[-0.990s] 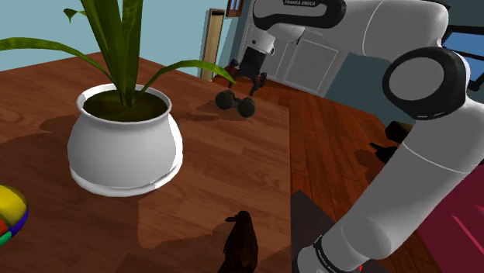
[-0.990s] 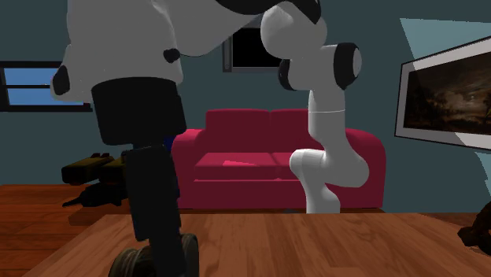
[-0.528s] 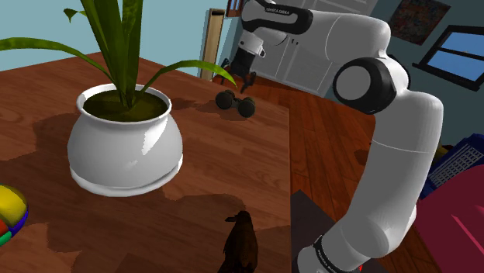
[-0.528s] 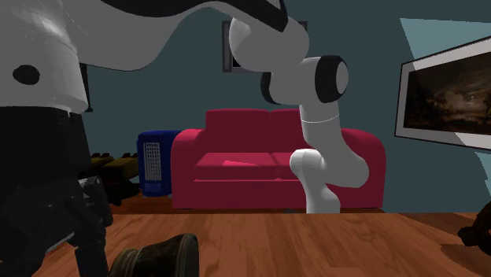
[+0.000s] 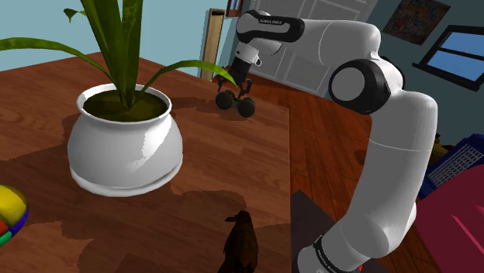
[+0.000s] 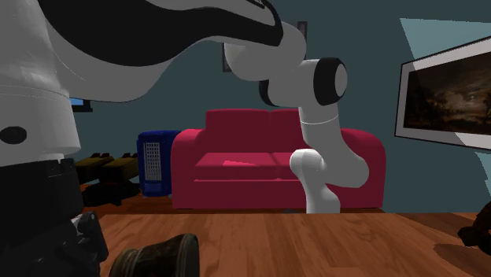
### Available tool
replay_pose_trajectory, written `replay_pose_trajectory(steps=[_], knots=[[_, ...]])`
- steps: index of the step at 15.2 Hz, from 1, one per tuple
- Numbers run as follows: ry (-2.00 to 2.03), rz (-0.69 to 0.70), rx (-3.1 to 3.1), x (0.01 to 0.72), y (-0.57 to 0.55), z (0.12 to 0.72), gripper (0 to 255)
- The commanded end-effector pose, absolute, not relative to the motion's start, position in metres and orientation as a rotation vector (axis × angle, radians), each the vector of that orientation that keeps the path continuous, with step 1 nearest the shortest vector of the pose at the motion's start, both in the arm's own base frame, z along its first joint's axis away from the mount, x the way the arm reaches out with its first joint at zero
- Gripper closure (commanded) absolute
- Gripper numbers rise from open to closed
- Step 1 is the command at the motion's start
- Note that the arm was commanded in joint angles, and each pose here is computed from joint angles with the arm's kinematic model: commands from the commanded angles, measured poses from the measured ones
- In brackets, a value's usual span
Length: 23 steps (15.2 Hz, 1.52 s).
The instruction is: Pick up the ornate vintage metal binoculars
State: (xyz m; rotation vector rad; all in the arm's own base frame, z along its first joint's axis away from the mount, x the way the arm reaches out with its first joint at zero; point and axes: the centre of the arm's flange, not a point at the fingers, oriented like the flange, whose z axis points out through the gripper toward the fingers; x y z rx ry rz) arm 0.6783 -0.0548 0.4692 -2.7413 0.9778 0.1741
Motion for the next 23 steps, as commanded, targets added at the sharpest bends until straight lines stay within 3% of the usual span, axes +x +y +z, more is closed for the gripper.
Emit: replay_pose_trajectory(steps=[1,2,11,23], knots=[[0.978,0.173,-2.741,0.678,-0.055,0.466,0],[0.978,0.173,-2.741,0.678,-0.055,0.466,255],[0.978,0.173,-2.741,0.678,-0.055,0.466,255],[0.978,0.173,-2.741,0.678,-0.055,0.529,255]])
